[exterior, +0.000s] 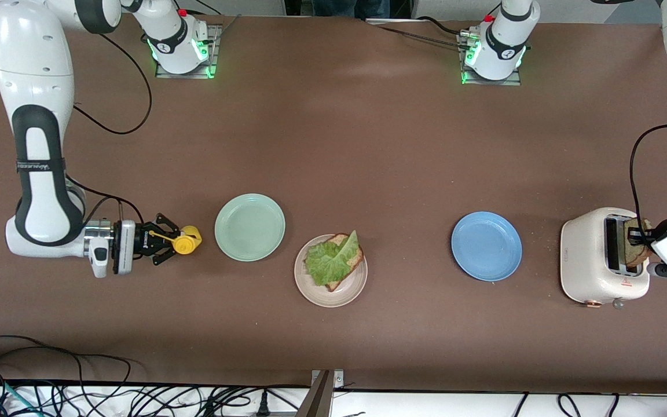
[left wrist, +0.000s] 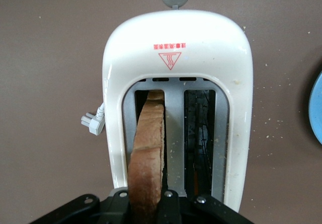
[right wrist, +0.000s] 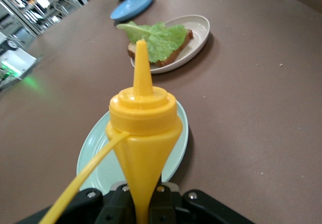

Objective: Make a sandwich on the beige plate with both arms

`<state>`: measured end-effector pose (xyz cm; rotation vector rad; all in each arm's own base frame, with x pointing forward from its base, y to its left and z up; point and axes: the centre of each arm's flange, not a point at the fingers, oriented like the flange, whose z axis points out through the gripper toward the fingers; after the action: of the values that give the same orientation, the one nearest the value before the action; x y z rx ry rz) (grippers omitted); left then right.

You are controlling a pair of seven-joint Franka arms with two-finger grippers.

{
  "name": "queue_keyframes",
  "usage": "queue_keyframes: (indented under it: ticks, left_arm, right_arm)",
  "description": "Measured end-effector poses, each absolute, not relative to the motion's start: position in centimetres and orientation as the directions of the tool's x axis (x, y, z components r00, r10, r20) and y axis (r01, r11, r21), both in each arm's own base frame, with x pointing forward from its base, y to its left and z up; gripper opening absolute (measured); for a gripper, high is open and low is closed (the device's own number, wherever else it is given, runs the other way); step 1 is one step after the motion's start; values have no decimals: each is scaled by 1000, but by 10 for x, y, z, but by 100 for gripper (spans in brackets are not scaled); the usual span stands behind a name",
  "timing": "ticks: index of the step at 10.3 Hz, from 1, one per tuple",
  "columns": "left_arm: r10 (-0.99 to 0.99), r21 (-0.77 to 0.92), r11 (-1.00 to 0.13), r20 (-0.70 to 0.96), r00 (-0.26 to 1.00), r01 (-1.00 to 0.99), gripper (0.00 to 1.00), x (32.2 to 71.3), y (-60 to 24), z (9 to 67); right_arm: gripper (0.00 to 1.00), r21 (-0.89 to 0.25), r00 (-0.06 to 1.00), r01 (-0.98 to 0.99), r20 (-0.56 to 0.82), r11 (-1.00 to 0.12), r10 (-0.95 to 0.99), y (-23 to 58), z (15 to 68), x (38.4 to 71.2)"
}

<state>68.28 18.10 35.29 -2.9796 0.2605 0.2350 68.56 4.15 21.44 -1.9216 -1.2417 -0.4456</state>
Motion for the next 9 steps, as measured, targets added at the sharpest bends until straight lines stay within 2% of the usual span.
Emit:
queue_keyframes:
  ticks: [2,4,5,7,9]
  left_arm:
    - [-162,-135,-974,-147,976,-182,14,686,181,364]
    - [-163,-145,-973,-120,979,-180,14,688,180,386]
    - [-164,-150,-972,-103,981,-178,11,689,179,398]
    - [-158,-130,-978,-55,986,-164,10,689,174,421]
    - [-156,-115,-981,-27,987,-158,10,689,170,434]
  right_arm:
    - [8,-394,474,872,536,-290,698,80,241,693]
    - [8,-291,443,892,422,-345,791,118,266,698]
    - [8,-235,429,901,357,-365,830,139,275,698]
    - [8,-131,396,917,217,-376,892,186,297,691]
    - [8,9,321,946,87,-323,943,232,320,683]
